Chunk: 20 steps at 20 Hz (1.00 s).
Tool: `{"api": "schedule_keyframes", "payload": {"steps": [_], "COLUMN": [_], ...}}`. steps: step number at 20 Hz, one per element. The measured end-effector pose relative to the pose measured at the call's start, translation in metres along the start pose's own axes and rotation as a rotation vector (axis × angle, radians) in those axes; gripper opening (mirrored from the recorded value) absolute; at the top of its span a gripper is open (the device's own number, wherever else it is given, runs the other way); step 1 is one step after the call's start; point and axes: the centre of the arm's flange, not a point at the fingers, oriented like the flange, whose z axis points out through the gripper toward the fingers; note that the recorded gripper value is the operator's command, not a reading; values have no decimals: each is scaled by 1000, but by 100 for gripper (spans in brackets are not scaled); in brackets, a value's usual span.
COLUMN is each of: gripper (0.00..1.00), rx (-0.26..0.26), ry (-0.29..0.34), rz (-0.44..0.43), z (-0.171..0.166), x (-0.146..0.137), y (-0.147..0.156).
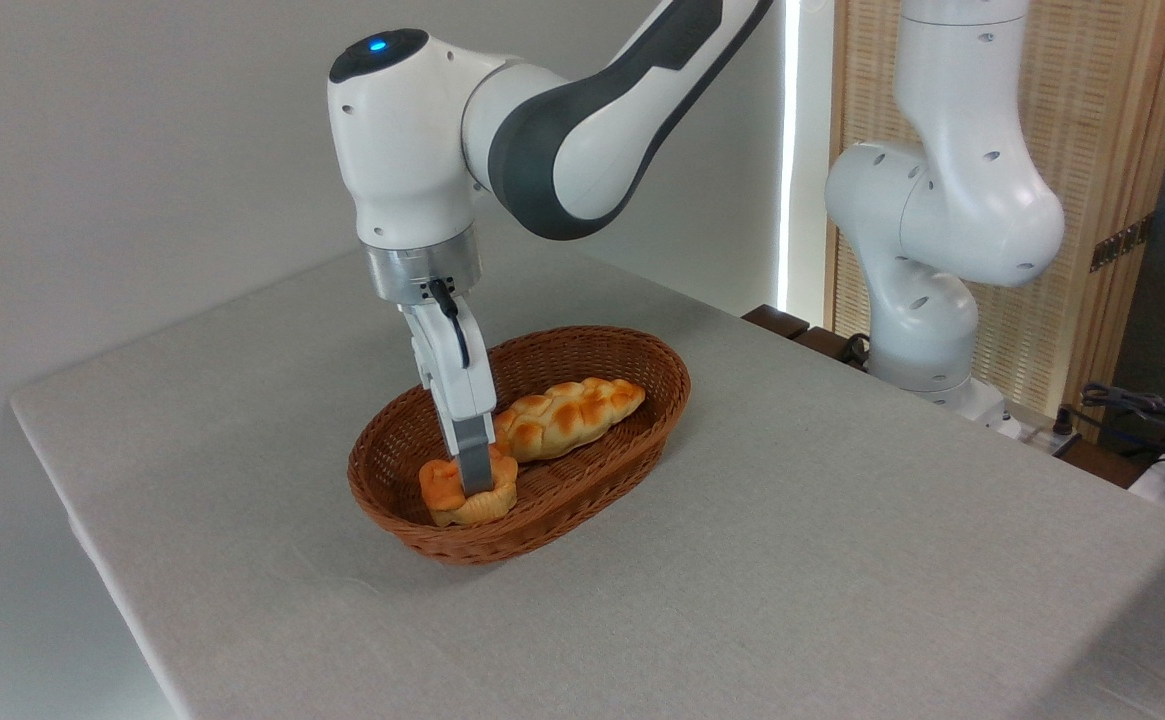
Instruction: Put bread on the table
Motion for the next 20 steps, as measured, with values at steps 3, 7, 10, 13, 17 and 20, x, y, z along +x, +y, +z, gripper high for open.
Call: {"api": "schedule_keyframes", "payload": {"steps": [3,7,10,13,17,20], "gripper": [17,17,17,18,19,20], "rx": [1,-9,-59,-84,-80,-57], "ry": [1,-5,-40,-47,-24,-11], "rz": [0,-2,-6,-28,-84,-143], "z": [-1,-5,-25,-54,-94,-111], "x": [0,0,-3,-11,-35,-65], "y": [0,1,2,-2,-17,-38]}}
